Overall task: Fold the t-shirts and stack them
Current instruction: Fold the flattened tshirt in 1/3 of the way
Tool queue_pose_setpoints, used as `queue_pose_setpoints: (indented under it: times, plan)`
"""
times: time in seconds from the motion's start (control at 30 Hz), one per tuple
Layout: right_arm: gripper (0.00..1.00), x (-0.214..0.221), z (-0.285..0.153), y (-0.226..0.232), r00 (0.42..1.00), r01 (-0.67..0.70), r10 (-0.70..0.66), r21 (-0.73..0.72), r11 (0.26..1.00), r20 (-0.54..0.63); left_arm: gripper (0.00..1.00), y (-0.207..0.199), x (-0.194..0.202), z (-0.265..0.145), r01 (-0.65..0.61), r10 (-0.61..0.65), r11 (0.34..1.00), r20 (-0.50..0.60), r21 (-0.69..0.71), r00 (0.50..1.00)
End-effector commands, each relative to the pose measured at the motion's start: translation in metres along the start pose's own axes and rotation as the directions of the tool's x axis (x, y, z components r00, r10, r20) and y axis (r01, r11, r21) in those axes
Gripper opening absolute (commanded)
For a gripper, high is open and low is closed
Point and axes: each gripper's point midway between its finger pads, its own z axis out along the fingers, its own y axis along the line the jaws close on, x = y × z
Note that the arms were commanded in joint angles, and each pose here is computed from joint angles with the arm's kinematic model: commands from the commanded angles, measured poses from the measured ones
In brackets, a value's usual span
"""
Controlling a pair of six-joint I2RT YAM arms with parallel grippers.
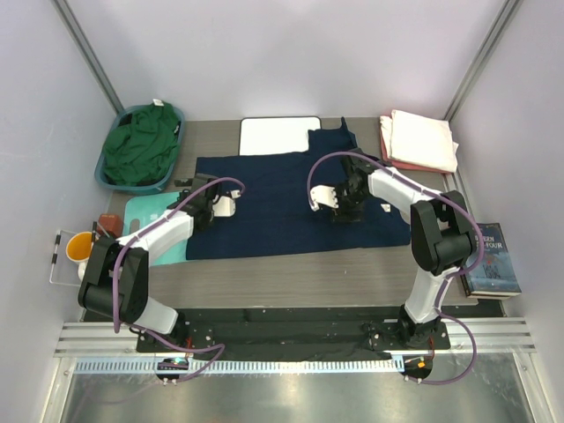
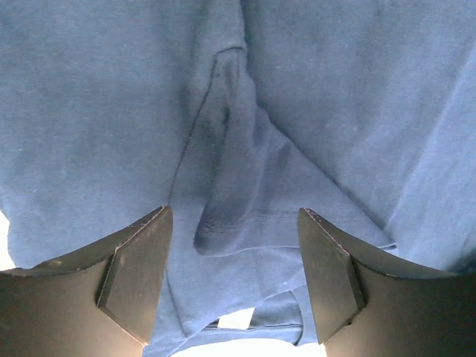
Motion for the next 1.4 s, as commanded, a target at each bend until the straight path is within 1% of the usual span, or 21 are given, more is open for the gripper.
queue_pose_setpoints:
  times: [0.0, 0.07, 0.13, 0.17, 0.23, 0.27, 0.33, 0.37, 0.47, 0.5, 0.6, 0.73, 0.83, 0.87, 0.9, 0.97, 1.0, 1.03, 1.1, 1.17, 1.37]
  plan:
    - [0.73, -0.002, 0.001, -0.023, 1.000, 0.001, 0.000, 0.100, 0.995, -0.010, 0.96, 0.019, 0.001, -0.006, 0.035, -0.035, 0.998, -0.007, -0.047, 0.999]
    - [0.72, 0.000, 0.002, -0.033, 1.000, -0.003, 0.006, 0.159, 0.987, -0.019, 0.96, 0.020, 0.000, -0.006, 0.039, -0.040, 0.998, -0.007, -0.049, 0.999]
    - [0.73, 0.002, -0.007, -0.069, 0.999, -0.006, 0.024, 0.350, 0.937, -0.045, 0.96, 0.019, -0.001, -0.005, 0.038, -0.038, 0.998, -0.005, -0.046, 0.999]
    - [0.72, -0.009, -0.022, -0.109, 1.000, 0.013, 0.003, 0.526, 0.850, -0.029, 0.96, 0.018, -0.002, -0.005, 0.036, -0.036, 0.998, -0.005, -0.045, 0.999]
    - [0.74, -0.002, -0.037, -0.133, 0.997, 0.023, 0.034, 0.687, 0.727, -0.069, 0.96, 0.017, -0.003, -0.005, 0.032, -0.032, 0.999, -0.003, -0.042, 0.999]
    - [0.74, -0.019, -0.074, -0.168, 1.000, 0.024, 0.001, 0.846, 0.533, -0.029, 0.96, 0.016, -0.004, -0.003, 0.026, -0.026, 0.999, -0.006, -0.041, 1.000]
    - [0.75, -0.020, -0.088, -0.181, 0.996, 0.080, -0.002, 0.919, 0.385, -0.086, 0.96, 0.019, -0.007, -0.004, 0.026, -0.026, 0.998, -0.002, -0.048, 1.000]
    - [0.75, -0.035, -0.116, -0.192, 0.998, 0.067, -0.032, 0.969, 0.239, -0.061, 0.96, 0.019, -0.009, -0.004, 0.024, -0.024, 0.999, 0.001, -0.048, 1.000]
    - [0.75, -0.047, -0.142, -0.201, 0.998, 0.046, -0.038, 0.993, 0.108, -0.042, 0.96, 0.022, -0.012, -0.004, 0.024, -0.023, 0.998, 0.008, -0.054, 1.000]
    - [0.75, -0.053, -0.147, -0.204, 0.998, 0.038, -0.044, 0.995, 0.097, -0.034, 0.96, 0.022, -0.013, -0.004, 0.020, -0.020, 0.998, 0.008, -0.053, 1.000]
    - [0.75, -0.055, -0.151, -0.203, 0.999, 0.028, -0.037, 0.994, 0.101, -0.024, 0.96, 0.021, -0.015, -0.004, 0.020, -0.019, 0.998, 0.010, -0.053, 1.000]
    - [0.75, -0.044, -0.144, -0.197, 0.998, 0.055, 0.010, 0.985, 0.164, -0.057, 0.96, 0.023, -0.013, -0.007, 0.022, -0.021, 0.998, 0.012, -0.060, 1.000]
    - [0.75, -0.028, -0.131, -0.178, 0.997, 0.034, 0.056, 0.924, 0.380, -0.060, 0.96, 0.022, -0.015, -0.019, 0.020, -0.016, 0.998, 0.081, -0.055, 0.997]
    - [0.75, -0.022, -0.099, -0.154, 0.997, 0.006, 0.056, 0.827, 0.562, -0.046, 0.96, 0.021, -0.016, -0.025, 0.016, -0.009, 0.998, 0.112, -0.053, 0.994]
    - [0.75, -0.026, -0.115, -0.147, 0.998, -0.038, 0.062, 0.793, 0.608, 0.000, 0.96, 0.004, -0.016, -0.028, -0.022, 0.023, 1.000, 0.142, -0.005, 0.990]
    - [0.74, -0.011, -0.094, -0.097, 0.994, -0.077, 0.107, 0.618, 0.783, -0.011, 0.97, 0.000, -0.022, -0.050, -0.029, 0.033, 0.999, 0.273, -0.017, 0.961]
    - [0.74, -0.011, -0.088, -0.076, 0.996, -0.077, 0.088, 0.555, 0.828, 0.006, 0.97, -0.023, -0.022, -0.052, -0.096, 0.086, 0.995, 0.304, 0.019, 0.949]
    - [0.75, -0.010, -0.100, -0.060, 0.996, -0.074, 0.088, 0.549, 0.833, 0.001, 0.98, -0.019, -0.026, -0.070, -0.081, 0.089, 0.996, 0.385, -0.037, 0.918]
    - [0.75, 0.000, -0.089, -0.013, 0.998, -0.047, 0.063, 0.465, 0.884, -0.019, 0.98, -0.048, -0.026, -0.077, -0.159, 0.160, 0.986, 0.436, -0.039, 0.886]
    - [0.76, 0.000, -0.103, 0.016, 1.000, 0.006, 0.008, 0.469, 0.883, -0.027, 1.00, -0.057, -0.028, -0.092, -0.164, 0.192, 0.981, 0.498, -0.099, 0.846]
    - [0.76, 0.020, -0.078, 0.103, 0.999, 0.023, -0.008, 0.338, 0.941, -0.045, 1.00, -0.138, -0.030, -0.080, -0.363, 0.379, 0.921, 0.541, -0.143, 0.750]
